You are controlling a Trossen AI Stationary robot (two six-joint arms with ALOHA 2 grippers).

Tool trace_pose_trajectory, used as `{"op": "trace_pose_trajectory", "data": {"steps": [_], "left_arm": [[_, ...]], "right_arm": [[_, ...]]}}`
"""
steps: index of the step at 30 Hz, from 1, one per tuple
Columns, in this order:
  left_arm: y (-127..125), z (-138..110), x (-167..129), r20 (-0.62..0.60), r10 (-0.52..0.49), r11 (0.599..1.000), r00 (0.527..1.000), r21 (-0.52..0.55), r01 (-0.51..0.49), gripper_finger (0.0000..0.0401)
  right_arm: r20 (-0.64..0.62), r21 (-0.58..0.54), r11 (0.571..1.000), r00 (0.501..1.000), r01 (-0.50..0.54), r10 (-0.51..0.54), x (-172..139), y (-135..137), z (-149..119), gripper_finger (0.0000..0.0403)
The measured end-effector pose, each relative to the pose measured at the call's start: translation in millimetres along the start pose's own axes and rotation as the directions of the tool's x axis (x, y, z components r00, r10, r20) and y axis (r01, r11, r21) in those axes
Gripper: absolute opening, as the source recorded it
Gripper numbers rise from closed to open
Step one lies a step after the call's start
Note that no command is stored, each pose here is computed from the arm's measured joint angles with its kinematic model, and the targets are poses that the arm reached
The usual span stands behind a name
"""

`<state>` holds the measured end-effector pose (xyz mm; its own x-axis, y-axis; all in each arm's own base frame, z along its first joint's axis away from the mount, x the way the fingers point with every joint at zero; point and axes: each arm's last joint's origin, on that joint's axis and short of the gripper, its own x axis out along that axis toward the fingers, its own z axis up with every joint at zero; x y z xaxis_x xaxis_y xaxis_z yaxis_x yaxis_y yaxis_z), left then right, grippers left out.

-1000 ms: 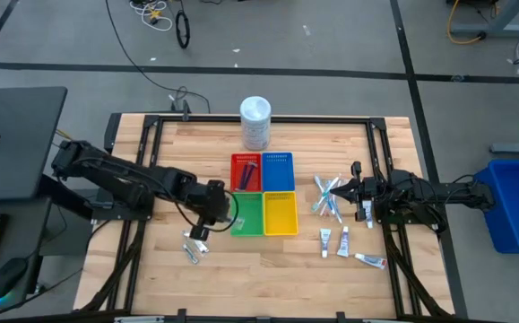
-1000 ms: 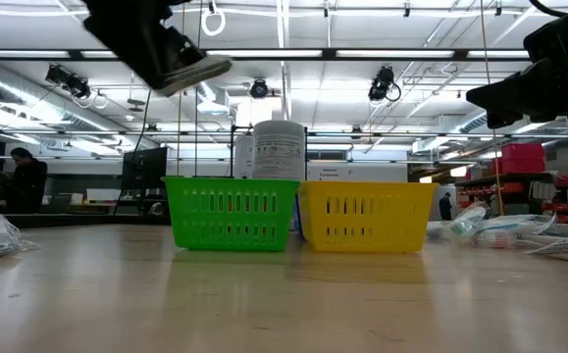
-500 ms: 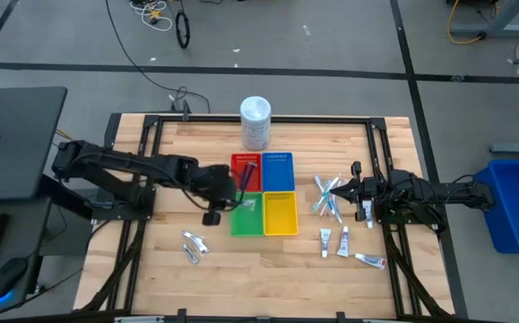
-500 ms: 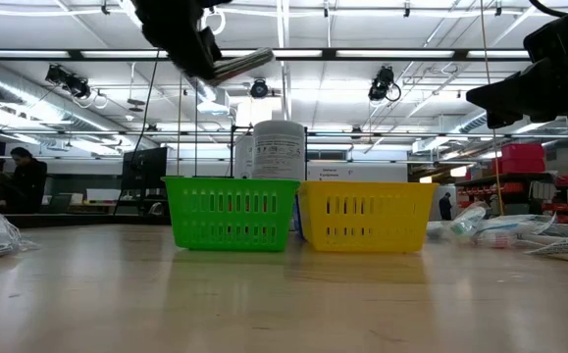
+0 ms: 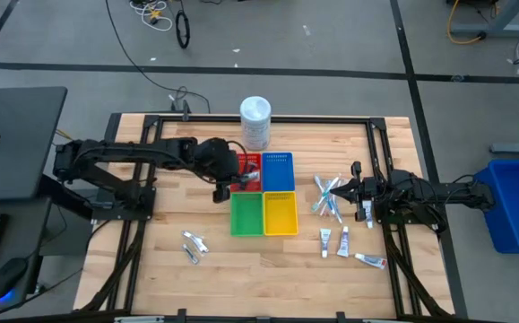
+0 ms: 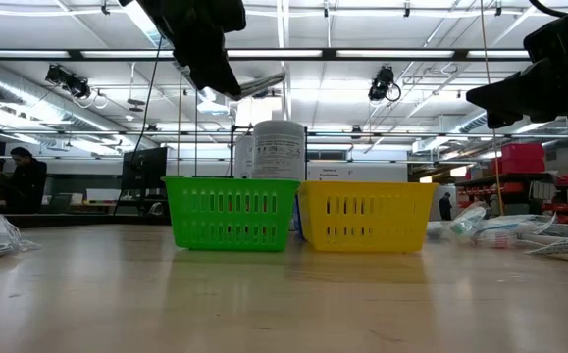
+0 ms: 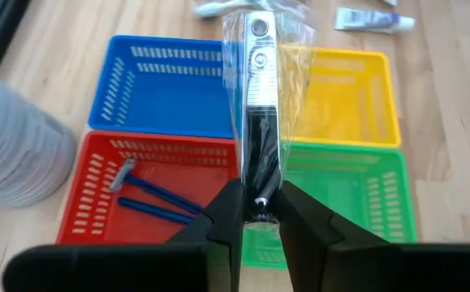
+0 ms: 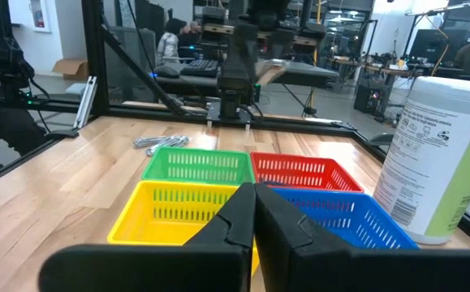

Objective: Pick & Place Travel size toiletries
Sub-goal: Put the silver nail cutter into the blue bin

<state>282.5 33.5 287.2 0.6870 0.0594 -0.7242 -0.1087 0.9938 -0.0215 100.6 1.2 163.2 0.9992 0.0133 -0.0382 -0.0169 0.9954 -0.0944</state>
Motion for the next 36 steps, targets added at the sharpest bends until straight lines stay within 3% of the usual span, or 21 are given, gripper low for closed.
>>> {"op": "trace_pose_trajectory", "data": {"steps": [6,22,36], "left_arm": [[6.7,2.3,-0.2,0.024,0.014,1.0,1.0,-0.005,-0.014,0.0067],[3.8,3.7,-0.4,0.039,-0.083,0.996,0.996,-0.01,0.083,0.0066],[7.4,10.4,14.1,0.06,-0.057,0.991,0.997,-0.116,0.064,0.0068]], "right_arm": [[0.0,0.0,1.0,1.0,0.0,0.0,0.0,0.0,0.0,0.0013],[0.0,0.0,1.0,1.0,0.0,0.0,0.0,0.0,0.0,0.0014],[0.001,0.0,1.0,1.0,-0.001,0.001,0.0,0.0,0.1,0.0013]]}}
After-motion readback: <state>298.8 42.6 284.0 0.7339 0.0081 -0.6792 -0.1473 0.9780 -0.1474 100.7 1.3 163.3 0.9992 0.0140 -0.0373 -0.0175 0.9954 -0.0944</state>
